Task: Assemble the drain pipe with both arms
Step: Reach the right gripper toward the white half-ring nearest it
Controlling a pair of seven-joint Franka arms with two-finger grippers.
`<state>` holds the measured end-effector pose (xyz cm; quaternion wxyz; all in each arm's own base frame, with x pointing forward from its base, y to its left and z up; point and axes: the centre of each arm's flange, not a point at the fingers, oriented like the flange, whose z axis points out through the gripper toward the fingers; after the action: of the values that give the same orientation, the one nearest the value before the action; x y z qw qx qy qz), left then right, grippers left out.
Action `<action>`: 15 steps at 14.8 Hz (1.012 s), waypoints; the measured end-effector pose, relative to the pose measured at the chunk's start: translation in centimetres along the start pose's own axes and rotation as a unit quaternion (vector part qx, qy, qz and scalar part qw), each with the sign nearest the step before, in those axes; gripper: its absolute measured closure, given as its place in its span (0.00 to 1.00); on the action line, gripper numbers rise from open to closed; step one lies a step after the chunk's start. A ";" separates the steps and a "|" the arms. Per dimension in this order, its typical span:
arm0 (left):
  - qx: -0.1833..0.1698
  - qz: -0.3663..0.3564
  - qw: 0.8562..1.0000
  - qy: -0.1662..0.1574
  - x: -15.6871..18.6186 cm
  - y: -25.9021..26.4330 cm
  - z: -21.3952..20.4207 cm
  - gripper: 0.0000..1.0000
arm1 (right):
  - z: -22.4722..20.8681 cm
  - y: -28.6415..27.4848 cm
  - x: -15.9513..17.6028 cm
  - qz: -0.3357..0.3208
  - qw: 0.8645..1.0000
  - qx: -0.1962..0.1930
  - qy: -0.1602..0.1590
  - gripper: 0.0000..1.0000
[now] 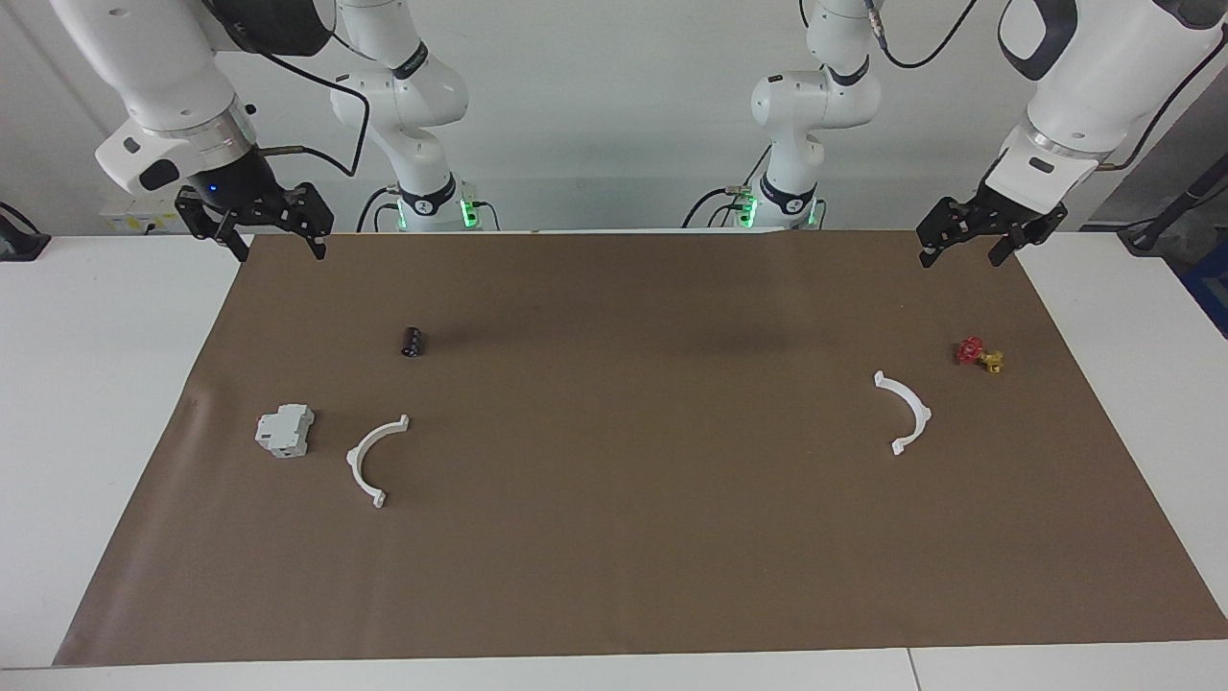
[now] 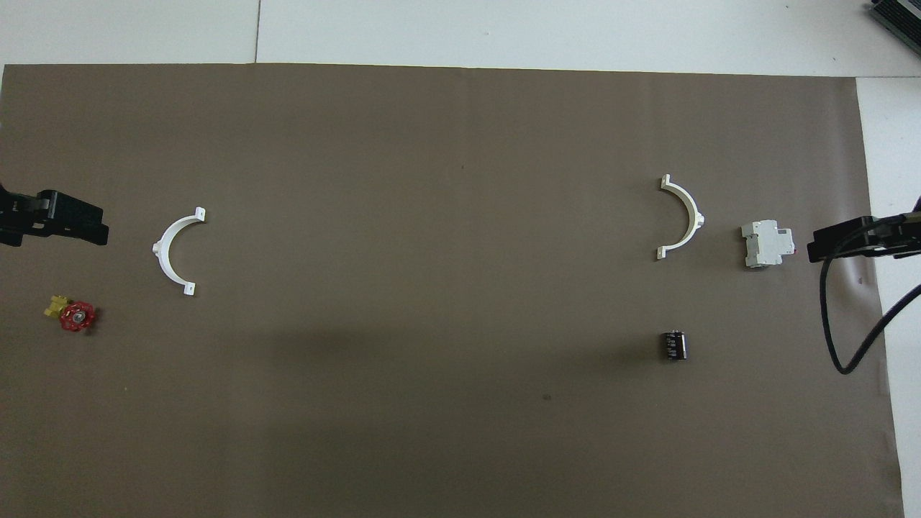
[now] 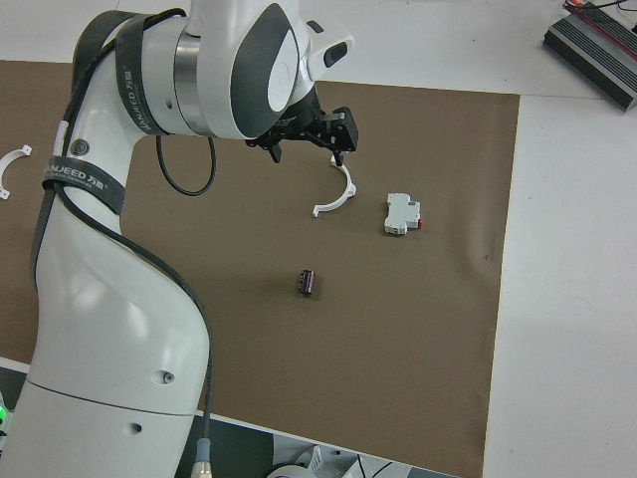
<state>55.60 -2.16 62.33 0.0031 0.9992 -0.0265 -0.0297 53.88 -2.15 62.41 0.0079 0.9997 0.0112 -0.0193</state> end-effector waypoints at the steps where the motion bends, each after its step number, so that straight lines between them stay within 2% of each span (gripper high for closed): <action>1: 0.000 0.000 1.000 0.000 0.0 0.0 0.0 0.00 | 0.0 0.0 0.0 0.001 1.000 0.000 0.000 0.00; 7: 0.000 0.000 1.000 0.000 0.0 0.0 0.0 0.00 | -0.3 -0.1 -0.2 0.003 1.000 0.000 0.002 0.00; 9: 0.000 0.000 1.000 0.000 0.0 0.0 0.0 0.00 | 0.4 -0.3 0.3 0.002 1.000 0.004 0.019 0.00; 12: 0.000 0.000 1.000 0.000 0.0 0.0 0.0 0.00 | 5.3 -0.2 2.2 0.010 0.999 0.026 0.036 0.00; 15: 0.000 0.000 1.000 0.000 0.0 0.0 0.0 0.00 | 12.8 0.5 6.4 0.021 0.998 0.019 0.050 0.00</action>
<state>55.60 -2.14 62.33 0.0031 0.9992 -0.0264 -0.0295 59.84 -2.66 49.36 -0.0114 0.9994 -0.0096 0.0304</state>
